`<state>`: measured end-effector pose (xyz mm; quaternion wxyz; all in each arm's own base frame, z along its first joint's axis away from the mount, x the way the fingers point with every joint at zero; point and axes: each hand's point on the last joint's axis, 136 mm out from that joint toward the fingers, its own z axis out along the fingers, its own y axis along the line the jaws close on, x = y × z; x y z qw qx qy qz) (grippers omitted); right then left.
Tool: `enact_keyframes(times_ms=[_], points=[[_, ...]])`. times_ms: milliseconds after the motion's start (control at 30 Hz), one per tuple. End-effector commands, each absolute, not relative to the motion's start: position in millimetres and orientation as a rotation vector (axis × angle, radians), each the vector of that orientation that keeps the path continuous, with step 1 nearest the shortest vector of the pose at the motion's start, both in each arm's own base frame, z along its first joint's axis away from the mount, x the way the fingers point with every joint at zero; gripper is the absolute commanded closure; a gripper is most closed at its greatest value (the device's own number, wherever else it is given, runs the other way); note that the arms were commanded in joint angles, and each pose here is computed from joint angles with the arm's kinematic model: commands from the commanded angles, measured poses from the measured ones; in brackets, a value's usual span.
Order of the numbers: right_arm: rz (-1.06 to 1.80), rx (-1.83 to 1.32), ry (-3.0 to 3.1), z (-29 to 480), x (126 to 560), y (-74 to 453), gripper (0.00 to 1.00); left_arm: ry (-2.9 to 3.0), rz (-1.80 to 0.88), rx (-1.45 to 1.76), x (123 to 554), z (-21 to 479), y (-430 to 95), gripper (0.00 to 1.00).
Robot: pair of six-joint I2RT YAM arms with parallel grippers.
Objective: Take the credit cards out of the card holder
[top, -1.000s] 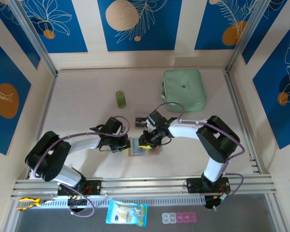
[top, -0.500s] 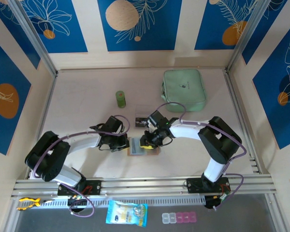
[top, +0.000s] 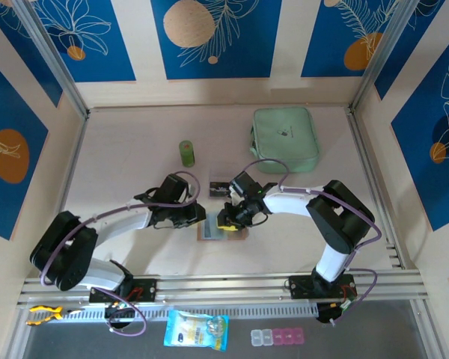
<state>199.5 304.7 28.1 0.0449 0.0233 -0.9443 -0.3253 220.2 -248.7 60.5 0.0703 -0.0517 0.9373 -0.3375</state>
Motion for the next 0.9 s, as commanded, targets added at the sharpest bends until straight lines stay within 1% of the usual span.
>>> enact_keyframes(times_ms=[0, 500, 767, 867], points=[[-1.003, 0.063, -2.865, 30, 194, 302, 0.71, 2.813, -1.105, -0.134, 218, 63, -264, 0.77], [-1.023, 0.06, -2.862, 32, 193, 303, 0.71, 2.87, -1.094, -0.145, 210, 41, -269, 0.76], [-1.028, 0.056, -2.861, 33, 192, 302, 0.71, 2.877, -1.059, -0.141, 209, 40, -266, 0.76], [-1.043, 0.06, -2.864, 37, 192, 303, 0.71, 2.874, -1.091, -0.141, 208, 41, -271, 0.78]])
